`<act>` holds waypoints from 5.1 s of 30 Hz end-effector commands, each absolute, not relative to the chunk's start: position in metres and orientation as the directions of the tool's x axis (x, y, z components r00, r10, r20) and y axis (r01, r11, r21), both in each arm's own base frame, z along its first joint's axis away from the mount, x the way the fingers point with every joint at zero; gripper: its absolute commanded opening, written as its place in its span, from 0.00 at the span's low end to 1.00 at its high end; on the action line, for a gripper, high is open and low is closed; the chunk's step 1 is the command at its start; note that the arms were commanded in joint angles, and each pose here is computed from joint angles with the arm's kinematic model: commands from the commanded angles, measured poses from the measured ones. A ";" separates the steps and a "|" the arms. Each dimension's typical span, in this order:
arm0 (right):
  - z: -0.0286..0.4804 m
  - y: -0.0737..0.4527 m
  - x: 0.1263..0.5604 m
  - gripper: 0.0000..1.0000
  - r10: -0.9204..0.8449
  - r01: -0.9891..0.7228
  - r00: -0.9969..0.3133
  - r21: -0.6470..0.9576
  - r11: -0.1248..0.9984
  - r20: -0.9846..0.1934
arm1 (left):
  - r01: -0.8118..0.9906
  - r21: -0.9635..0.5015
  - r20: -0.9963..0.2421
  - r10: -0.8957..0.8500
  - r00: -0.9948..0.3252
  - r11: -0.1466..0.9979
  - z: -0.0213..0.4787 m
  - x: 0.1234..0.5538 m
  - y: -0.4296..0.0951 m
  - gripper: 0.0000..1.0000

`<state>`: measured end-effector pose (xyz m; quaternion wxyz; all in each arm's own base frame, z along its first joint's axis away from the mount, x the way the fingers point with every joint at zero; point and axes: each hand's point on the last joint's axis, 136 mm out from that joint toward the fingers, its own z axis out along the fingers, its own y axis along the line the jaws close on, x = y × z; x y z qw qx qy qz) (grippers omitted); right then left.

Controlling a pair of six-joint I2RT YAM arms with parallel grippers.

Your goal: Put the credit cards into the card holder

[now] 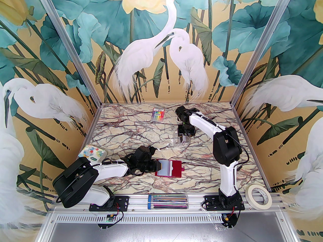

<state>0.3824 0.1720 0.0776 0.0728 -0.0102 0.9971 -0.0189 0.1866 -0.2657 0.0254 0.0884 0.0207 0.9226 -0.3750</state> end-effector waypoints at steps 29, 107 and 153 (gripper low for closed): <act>0.093 0.143 0.378 0.38 -0.036 -0.011 -0.986 -0.157 0.987 -0.161 | 0.080 -0.635 -0.123 0.002 -0.992 0.768 0.004 0.170 -0.256 0.30; 0.062 0.135 0.377 0.39 -0.060 -0.034 -0.995 -0.289 0.957 -0.081 | 0.079 -0.634 -0.112 0.010 -0.994 0.769 0.000 0.169 -0.258 0.30; 0.084 0.112 0.381 0.43 -0.036 -0.003 -0.993 -0.293 0.956 -0.110 | 0.088 -0.633 -0.114 0.020 -0.993 0.769 0.002 0.171 -0.262 0.30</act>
